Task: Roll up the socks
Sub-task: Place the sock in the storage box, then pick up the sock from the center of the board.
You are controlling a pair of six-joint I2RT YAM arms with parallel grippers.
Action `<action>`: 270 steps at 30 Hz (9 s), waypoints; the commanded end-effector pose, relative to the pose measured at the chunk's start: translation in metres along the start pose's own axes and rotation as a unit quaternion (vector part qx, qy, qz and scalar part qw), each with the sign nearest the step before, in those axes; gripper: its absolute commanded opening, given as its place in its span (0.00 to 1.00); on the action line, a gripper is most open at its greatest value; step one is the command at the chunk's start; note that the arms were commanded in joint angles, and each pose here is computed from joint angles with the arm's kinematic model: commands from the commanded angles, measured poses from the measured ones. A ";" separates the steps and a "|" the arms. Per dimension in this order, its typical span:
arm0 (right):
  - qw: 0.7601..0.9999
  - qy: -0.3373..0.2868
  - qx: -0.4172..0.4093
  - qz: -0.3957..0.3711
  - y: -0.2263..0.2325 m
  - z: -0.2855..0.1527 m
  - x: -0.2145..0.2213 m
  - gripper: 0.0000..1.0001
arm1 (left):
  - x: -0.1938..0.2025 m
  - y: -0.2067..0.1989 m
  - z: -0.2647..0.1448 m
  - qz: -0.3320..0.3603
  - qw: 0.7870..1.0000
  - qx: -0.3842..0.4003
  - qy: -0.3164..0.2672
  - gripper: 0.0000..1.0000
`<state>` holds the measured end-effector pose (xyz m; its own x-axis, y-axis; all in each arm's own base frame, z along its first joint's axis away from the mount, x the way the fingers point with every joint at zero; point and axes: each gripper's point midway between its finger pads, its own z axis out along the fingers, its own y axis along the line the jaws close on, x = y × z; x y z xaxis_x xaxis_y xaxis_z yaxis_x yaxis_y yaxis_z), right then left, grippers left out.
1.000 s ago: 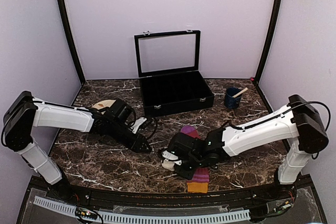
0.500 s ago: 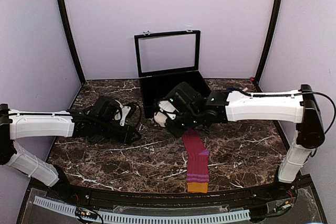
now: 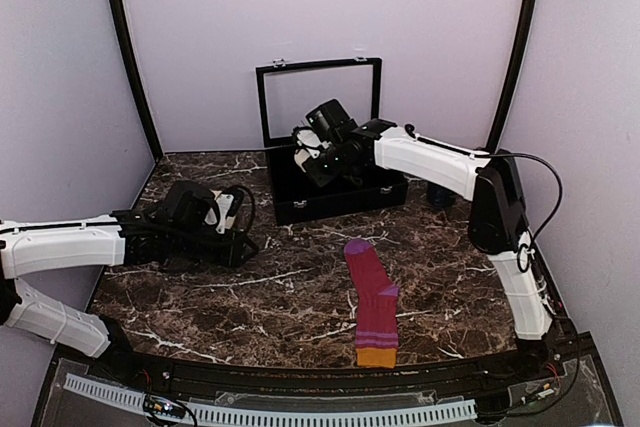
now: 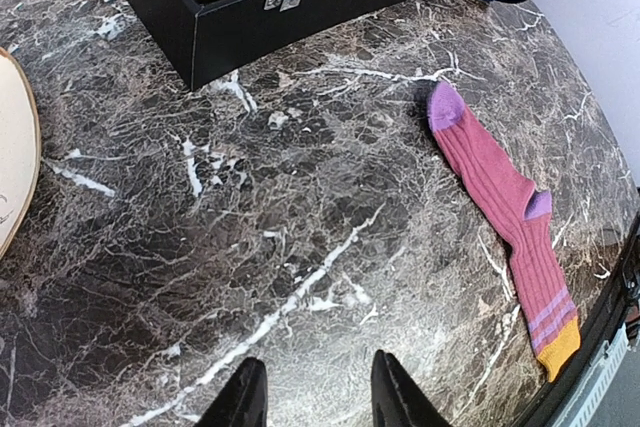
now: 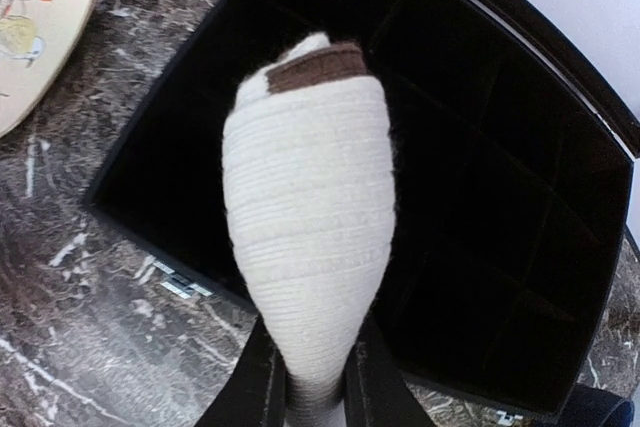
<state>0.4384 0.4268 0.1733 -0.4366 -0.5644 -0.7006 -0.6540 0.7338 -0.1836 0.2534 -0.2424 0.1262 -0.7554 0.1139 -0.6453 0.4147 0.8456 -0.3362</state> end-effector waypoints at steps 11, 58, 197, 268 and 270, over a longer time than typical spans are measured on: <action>0.999 0.036 -0.028 -0.014 -0.022 0.059 0.027 0.00 | -0.007 0.008 0.003 -0.007 1.000 -0.021 -0.014 0.38; 0.951 0.304 -0.062 -0.006 -0.037 0.049 0.175 0.00 | -0.026 0.011 0.012 0.005 0.999 -0.019 -0.043 0.36; 0.979 0.128 -0.140 0.071 -0.024 0.073 0.080 0.09 | -0.066 0.001 0.039 -0.003 0.994 -0.005 -0.106 0.34; 0.976 0.045 -0.059 0.206 0.099 -0.226 0.229 0.31 | -0.055 -0.175 0.147 0.100 0.977 0.185 0.028 0.33; 0.976 0.055 -0.063 0.203 0.106 -0.225 0.241 0.31 | -0.053 -0.179 0.159 0.099 0.978 0.180 0.035 0.33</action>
<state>0.1361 0.2908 0.1566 -0.6962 -0.3264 -0.6394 -0.5418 0.8232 0.1698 0.3022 -0.4640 0.1127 -0.6698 0.2742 -0.6901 0.6886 0.5770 -0.4392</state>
